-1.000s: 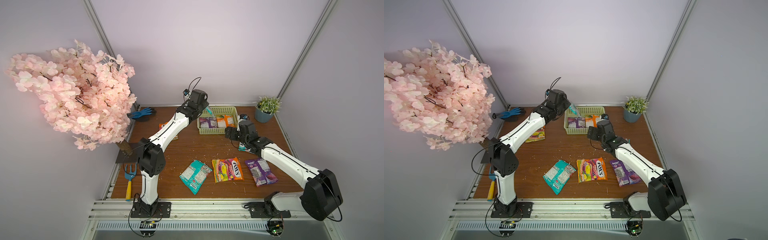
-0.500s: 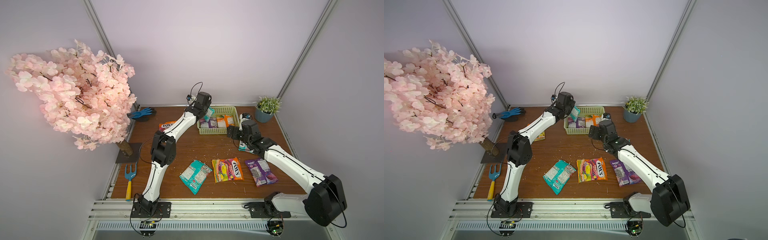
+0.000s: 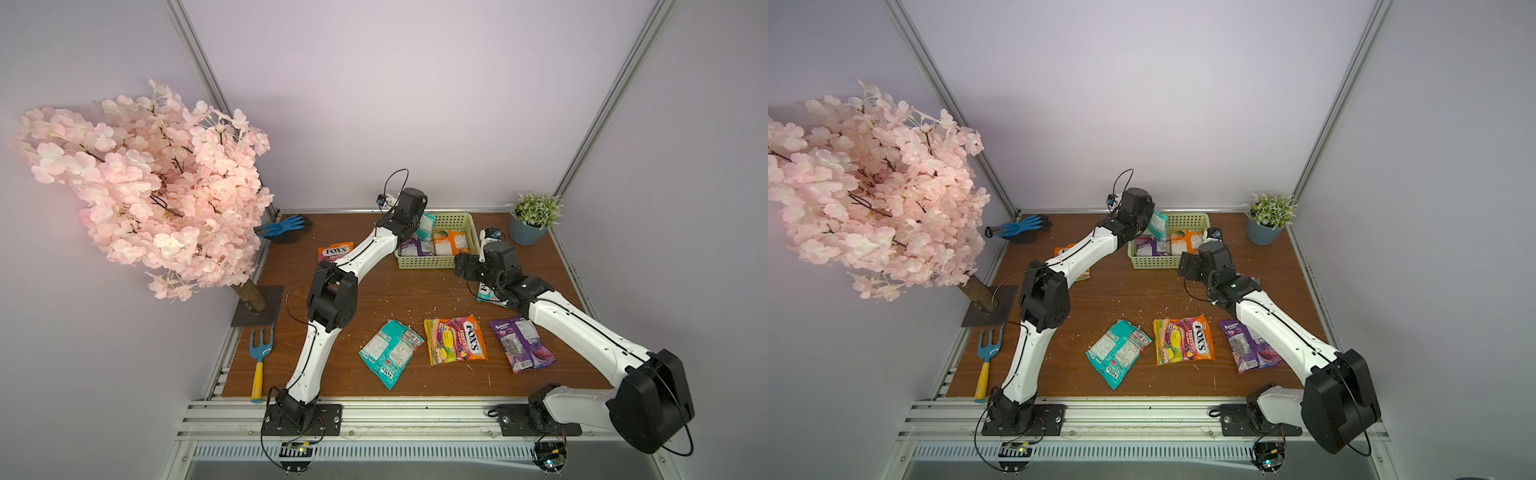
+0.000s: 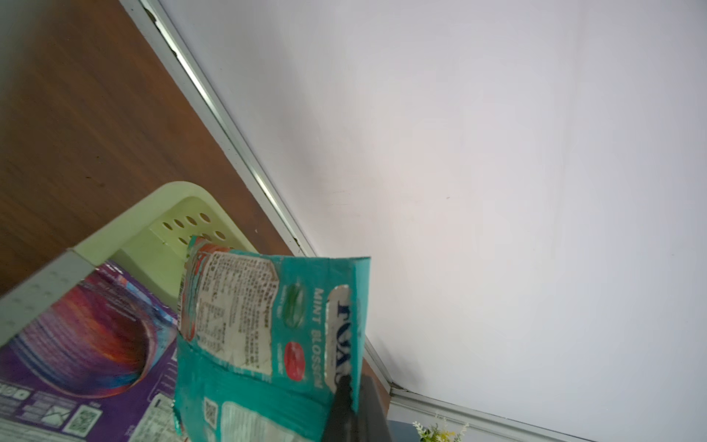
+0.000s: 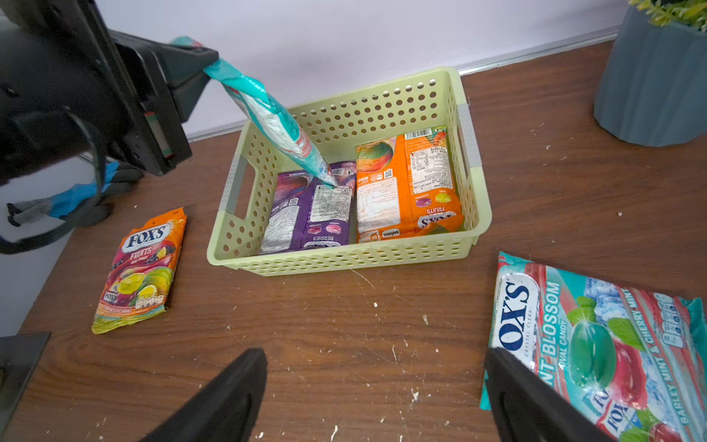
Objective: Put the candies in the basket
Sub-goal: Place the candy in the basket.
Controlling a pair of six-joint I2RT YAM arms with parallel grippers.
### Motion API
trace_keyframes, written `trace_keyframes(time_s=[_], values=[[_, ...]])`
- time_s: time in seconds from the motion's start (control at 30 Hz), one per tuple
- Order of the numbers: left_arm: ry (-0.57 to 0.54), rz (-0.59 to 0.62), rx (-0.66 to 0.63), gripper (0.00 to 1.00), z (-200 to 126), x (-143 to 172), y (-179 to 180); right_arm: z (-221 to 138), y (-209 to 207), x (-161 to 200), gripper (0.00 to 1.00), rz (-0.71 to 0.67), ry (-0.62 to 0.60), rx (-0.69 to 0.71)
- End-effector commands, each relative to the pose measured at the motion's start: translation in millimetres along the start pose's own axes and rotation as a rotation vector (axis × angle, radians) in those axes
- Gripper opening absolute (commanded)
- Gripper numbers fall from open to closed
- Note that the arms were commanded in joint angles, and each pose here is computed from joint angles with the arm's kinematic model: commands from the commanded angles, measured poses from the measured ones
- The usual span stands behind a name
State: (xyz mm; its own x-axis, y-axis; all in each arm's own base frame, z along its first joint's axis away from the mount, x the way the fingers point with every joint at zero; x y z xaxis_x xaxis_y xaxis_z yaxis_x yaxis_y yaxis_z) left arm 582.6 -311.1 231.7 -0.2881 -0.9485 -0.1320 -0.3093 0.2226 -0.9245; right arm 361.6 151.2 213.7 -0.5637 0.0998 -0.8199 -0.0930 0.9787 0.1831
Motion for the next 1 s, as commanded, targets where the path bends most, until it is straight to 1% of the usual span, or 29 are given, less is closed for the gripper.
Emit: trace_keyframes(time_s=[0.0,0.1,0.2,0.27,0.43,0.57,0.6,0.63,0.67,0.7,0.77,0.8,0.9,0.97], values=[[-0.064,-0.043,0.113,0.00,-20.4,-10.1,-38.8,-7.7,0.7,-9.4,0.96,0.005,-0.036,-0.015],[-0.099,-0.040,0.124,0.00,-15.5,-15.0,-37.0,-9.8,0.6,-9.5,0.95,0.005,-0.037,-0.018],[-0.094,-0.054,0.113,0.00,-7.9,-14.0,-27.3,-12.4,0.1,-11.0,0.96,0.002,-0.043,-0.017],[-0.072,-0.049,0.087,0.00,-5.5,-7.7,-14.8,-13.5,-0.9,-12.0,0.95,0.003,-0.048,-0.015],[-0.026,-0.023,-0.044,0.00,-7.3,4.2,35.0,-13.6,1.3,-12.5,0.95,0.000,-0.042,-0.028],[0.001,-0.041,-0.101,0.04,-16.0,6.8,61.5,-15.6,3.8,-14.8,0.95,0.006,-0.047,-0.042],[0.007,-0.039,-0.111,0.06,-19.4,7.5,65.4,-15.5,4.2,-14.7,0.95,0.006,-0.045,-0.045],[0.009,-0.036,-0.122,0.11,-23.1,6.6,68.7,-15.6,4.6,-15.5,0.95,0.006,-0.045,-0.046],[0.011,-0.036,-0.133,0.17,-27.0,6.7,71.1,-15.6,5.0,-15.3,0.95,0.006,-0.043,-0.047],[0.013,-0.035,-0.143,0.26,-30.3,5.7,73.3,-15.4,5.7,-15.4,0.95,0.008,-0.043,-0.050],[0.015,-0.033,-0.154,0.37,-34.8,5.0,75.4,-14.9,7.9,-15.7,0.95,0.014,-0.039,-0.061],[0.023,-0.033,-0.160,0.40,-36.1,6.1,76.3,-14.6,9.2,-15.6,0.95,0.017,-0.036,-0.069],[0.072,-0.032,-0.147,0.45,-39.4,12.6,70.4,-11.7,13.0,-13.9,0.95,0.023,-0.026,-0.088],[0.109,-0.010,-0.127,0.48,-42.5,17.2,62.5,-8.7,15.5,-13.8,0.95,0.021,-0.016,-0.095]])
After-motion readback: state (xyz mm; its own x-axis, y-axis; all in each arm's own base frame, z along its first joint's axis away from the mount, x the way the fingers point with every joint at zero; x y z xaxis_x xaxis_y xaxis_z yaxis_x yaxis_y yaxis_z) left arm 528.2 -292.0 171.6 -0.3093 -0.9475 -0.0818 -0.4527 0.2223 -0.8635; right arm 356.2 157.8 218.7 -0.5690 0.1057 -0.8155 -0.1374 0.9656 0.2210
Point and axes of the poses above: each gripper's point midway between its finger pads, its own z axis out along the fingers, its own y axis along the line the jaws close on, x = y × z, the point moved 1 cm from there along -z, back along the fingers, and after that the axes turned 7 degrees about -z, right-handed, at the moved point
